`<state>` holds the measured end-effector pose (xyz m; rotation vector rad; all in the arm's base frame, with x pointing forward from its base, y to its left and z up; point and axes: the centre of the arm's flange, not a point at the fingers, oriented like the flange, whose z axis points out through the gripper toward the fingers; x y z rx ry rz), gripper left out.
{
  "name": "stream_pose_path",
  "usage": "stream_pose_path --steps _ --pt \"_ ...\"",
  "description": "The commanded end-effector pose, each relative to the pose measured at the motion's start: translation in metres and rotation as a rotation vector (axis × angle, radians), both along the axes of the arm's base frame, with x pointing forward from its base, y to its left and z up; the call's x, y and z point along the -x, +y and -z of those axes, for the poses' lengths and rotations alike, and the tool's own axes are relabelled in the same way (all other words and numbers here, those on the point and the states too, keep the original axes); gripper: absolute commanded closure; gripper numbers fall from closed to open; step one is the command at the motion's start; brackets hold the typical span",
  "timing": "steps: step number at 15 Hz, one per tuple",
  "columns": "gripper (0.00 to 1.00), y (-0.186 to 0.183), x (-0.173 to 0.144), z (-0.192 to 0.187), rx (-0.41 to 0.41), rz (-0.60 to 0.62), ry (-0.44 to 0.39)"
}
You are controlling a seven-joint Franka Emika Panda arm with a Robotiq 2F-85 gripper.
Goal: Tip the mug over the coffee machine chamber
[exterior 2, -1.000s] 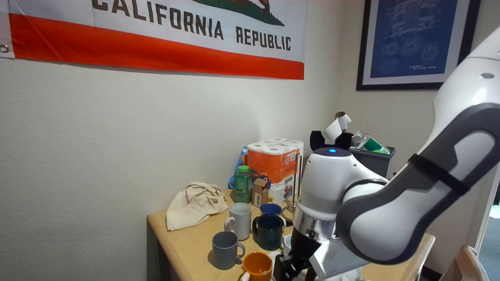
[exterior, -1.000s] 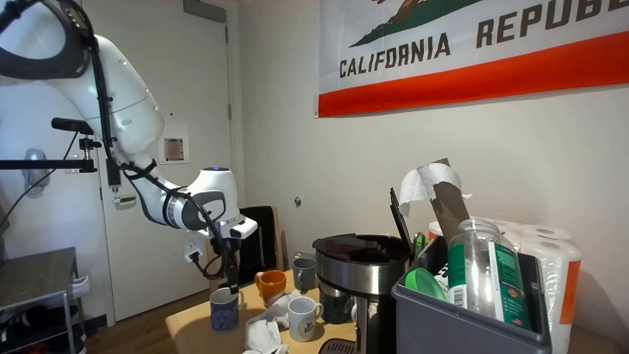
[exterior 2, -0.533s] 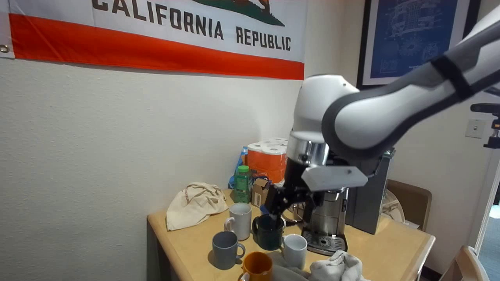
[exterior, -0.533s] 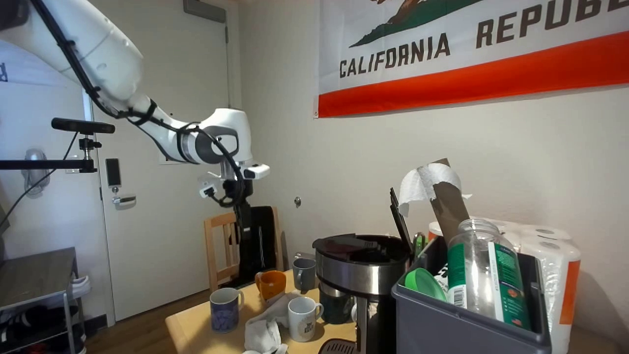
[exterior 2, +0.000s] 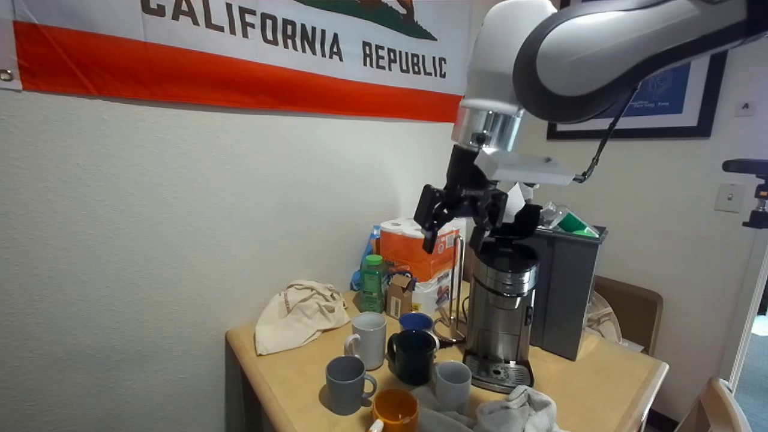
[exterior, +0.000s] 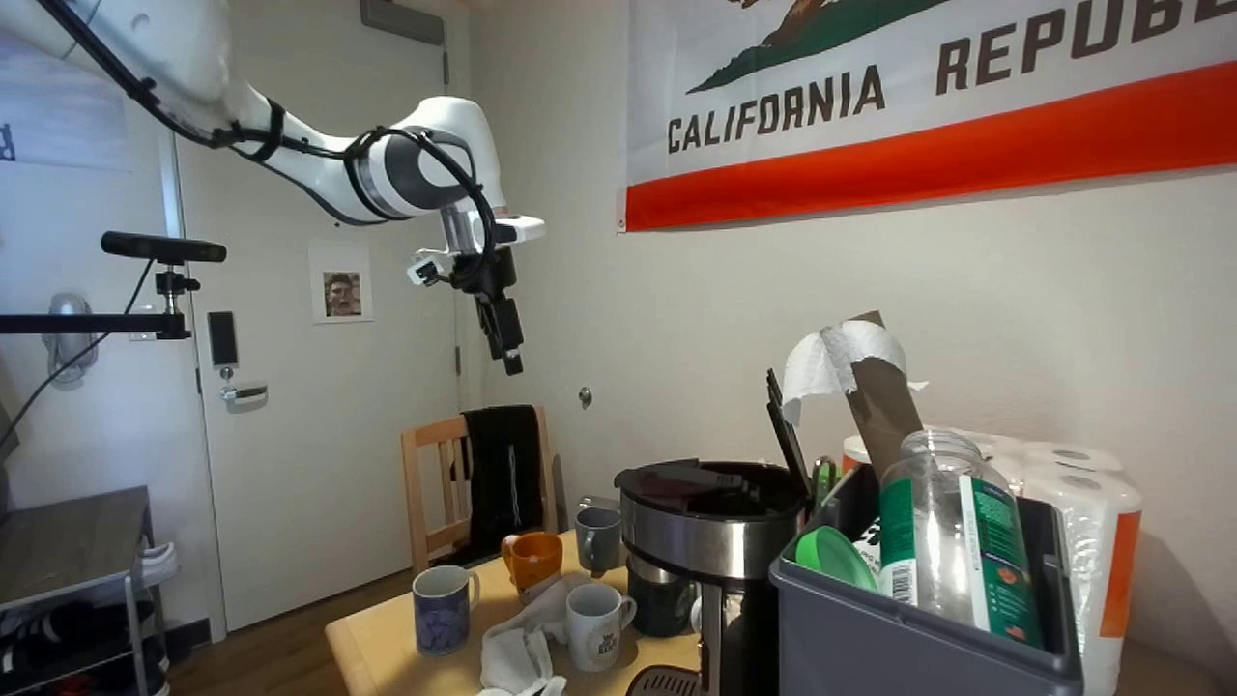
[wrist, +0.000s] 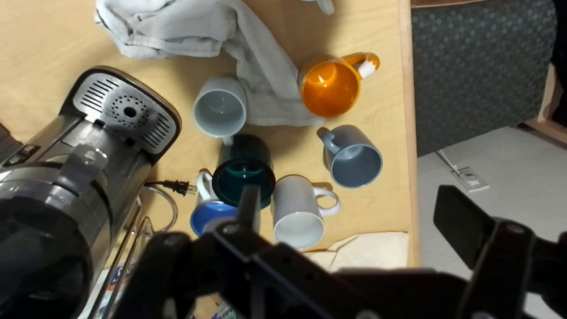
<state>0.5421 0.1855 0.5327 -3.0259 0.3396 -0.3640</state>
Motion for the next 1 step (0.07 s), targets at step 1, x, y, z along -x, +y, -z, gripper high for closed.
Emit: stream_pose_path --steps 1 --pt "0.0 0.0011 -0.0046 -0.0166 0.017 -0.021 -0.004"
